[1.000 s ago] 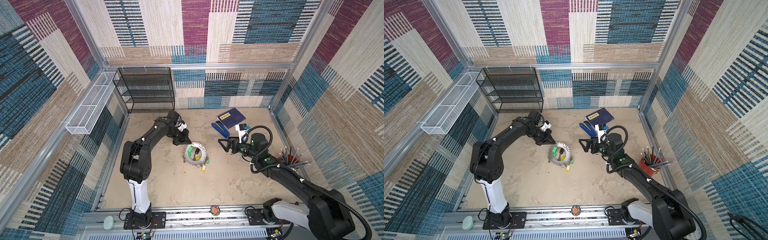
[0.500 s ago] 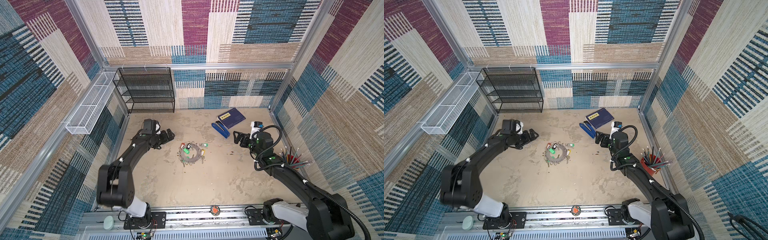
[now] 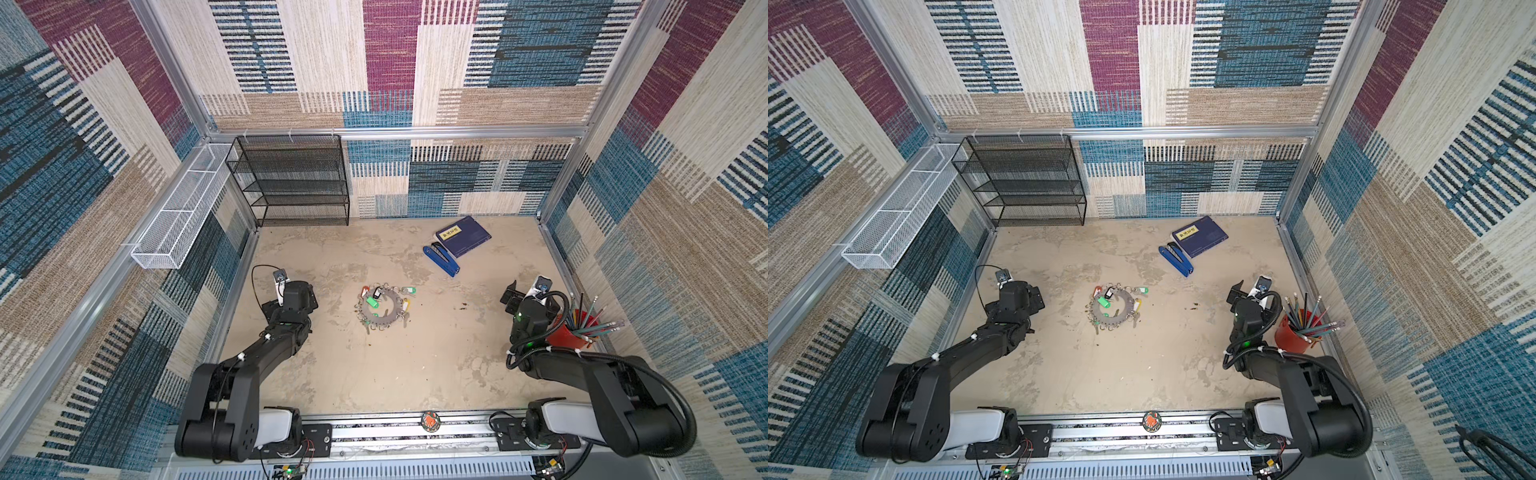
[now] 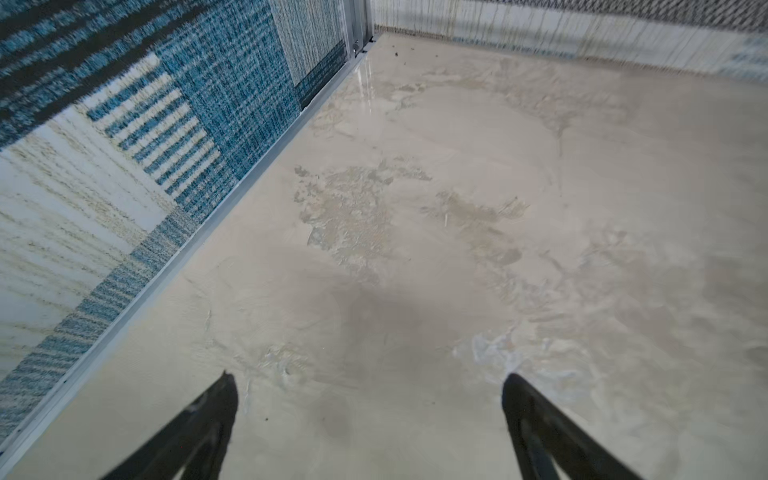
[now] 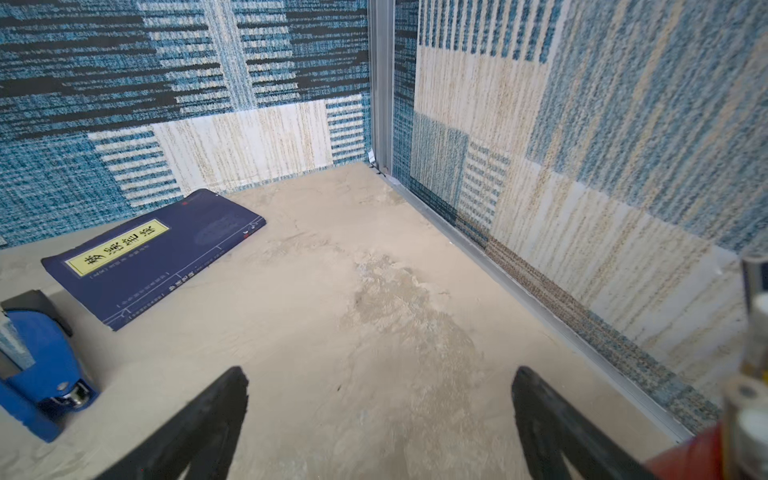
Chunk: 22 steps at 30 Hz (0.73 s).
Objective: Put the keys on the keyring
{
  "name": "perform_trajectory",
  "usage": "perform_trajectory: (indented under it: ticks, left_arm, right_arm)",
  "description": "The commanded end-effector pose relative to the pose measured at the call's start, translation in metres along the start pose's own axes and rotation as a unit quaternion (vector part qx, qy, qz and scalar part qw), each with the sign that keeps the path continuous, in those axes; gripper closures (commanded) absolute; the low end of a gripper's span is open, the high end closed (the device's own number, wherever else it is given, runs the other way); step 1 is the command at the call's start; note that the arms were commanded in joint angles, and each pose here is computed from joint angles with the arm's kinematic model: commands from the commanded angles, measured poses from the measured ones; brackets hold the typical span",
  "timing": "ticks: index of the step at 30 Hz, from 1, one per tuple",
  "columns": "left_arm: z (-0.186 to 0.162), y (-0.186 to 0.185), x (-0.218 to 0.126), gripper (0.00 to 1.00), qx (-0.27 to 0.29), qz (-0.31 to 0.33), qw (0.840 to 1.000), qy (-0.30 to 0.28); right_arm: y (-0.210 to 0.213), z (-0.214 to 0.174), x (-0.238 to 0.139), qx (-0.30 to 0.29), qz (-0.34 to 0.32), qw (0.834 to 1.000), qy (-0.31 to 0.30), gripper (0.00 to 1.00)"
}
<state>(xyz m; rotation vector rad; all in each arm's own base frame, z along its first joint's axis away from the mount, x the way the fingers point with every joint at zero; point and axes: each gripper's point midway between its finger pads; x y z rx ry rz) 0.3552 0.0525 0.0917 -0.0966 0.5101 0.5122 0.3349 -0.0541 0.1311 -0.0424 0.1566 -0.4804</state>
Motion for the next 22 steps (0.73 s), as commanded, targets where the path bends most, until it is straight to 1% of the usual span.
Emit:
perform_trajectory:
  ticks: [1, 2, 3, 4, 5, 6, 7, 8, 10, 11, 12, 13, 15, 17, 20, 22]
  left_arm:
    - [0.028, -0.011, -0.006, 0.02, 0.000, -0.065, 0.991, -0.115]
    - [0.028, -0.010, -0.003, 0.02, -0.007, -0.077, 0.988, -0.134]
    - [0.025, -0.026, -0.006, 0.00, 0.010, -0.129, 0.982, -0.140]
    - [0.012, -0.039, -0.002, 0.01, 0.035, -0.166, 0.979, -0.116]
    - [0.019, -0.041, 0.006, 0.02, 0.036, -0.157, 0.979, -0.128]
    - [0.021, -0.042, 0.009, 0.02, 0.034, -0.156, 0.980, -0.118]
    - [0.017, -0.037, 0.012, 0.01, 0.029, -0.139, 0.986, -0.087]
    - [0.015, -0.035, 0.015, 0.01, 0.029, -0.133, 0.988, -0.078]
    - [0.021, -0.040, 0.012, 0.01, 0.035, -0.143, 0.983, -0.110]
    - [0.018, -0.043, 0.012, 0.01, 0.039, -0.152, 0.983, -0.096]
    - [0.017, -0.044, 0.013, 0.01, 0.044, -0.152, 0.984, -0.086]
    - [0.017, -0.045, 0.014, 0.00, 0.048, -0.149, 0.984, -0.086]
    - [0.019, -0.046, 0.013, 0.00, 0.047, -0.153, 0.982, -0.100]
    - [0.016, -0.050, 0.015, 0.00, 0.051, -0.159, 0.983, -0.082]
    - [0.015, -0.050, 0.018, 0.00, 0.047, -0.173, 0.981, -0.073]
    - [0.017, -0.049, 0.017, 0.00, 0.045, -0.173, 0.981, -0.080]
  right_arm:
    - [0.012, 0.047, -0.014, 0.032, 0.058, 0.990, -0.128, 0.01]
    - [0.020, 0.047, -0.014, 0.015, 0.079, 0.988, -0.135, 0.00]
    - [0.034, 0.041, -0.012, -0.002, 0.115, 0.986, -0.119, 0.00]
    - [0.044, 0.039, -0.009, -0.012, 0.146, 0.983, -0.112, 0.00]
    - [0.045, 0.033, -0.004, -0.002, 0.171, 0.980, -0.102, 0.01]
    - [0.037, 0.033, 0.000, 0.021, 0.171, 0.979, -0.110, 0.00]
    - [0.034, 0.030, 0.001, 0.027, 0.174, 0.979, -0.106, 0.00]
    - [0.039, 0.022, 0.006, 0.018, 0.183, 0.980, -0.076, 0.00]
    - [0.041, 0.030, 0.006, 0.017, 0.186, 0.978, -0.098, 0.00]
    - [0.042, 0.025, 0.007, 0.016, 0.186, 0.979, -0.082, 0.00]
    - [0.042, 0.025, 0.008, 0.014, 0.185, 0.979, -0.080, 0.00]
    - [0.041, 0.028, 0.007, 0.018, 0.184, 0.978, -0.092, 0.00]
    - [0.042, 0.025, 0.008, 0.015, 0.185, 0.979, -0.083, 0.00]
    - [0.042, 0.027, 0.007, 0.015, 0.185, 0.979, -0.089, 0.00]
    - [0.042, 0.027, 0.007, 0.014, 0.185, 0.979, -0.088, 0.00]
    - [0.042, 0.027, 0.007, 0.015, 0.185, 0.979, -0.089, 0.00]
Point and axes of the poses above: each gripper's point midway between its finger pads, its own x axis out along the fingers, its own y axis along the line the jaws close on, z = x × y, and after that the axes turned 5 degrees about -x, right-handed
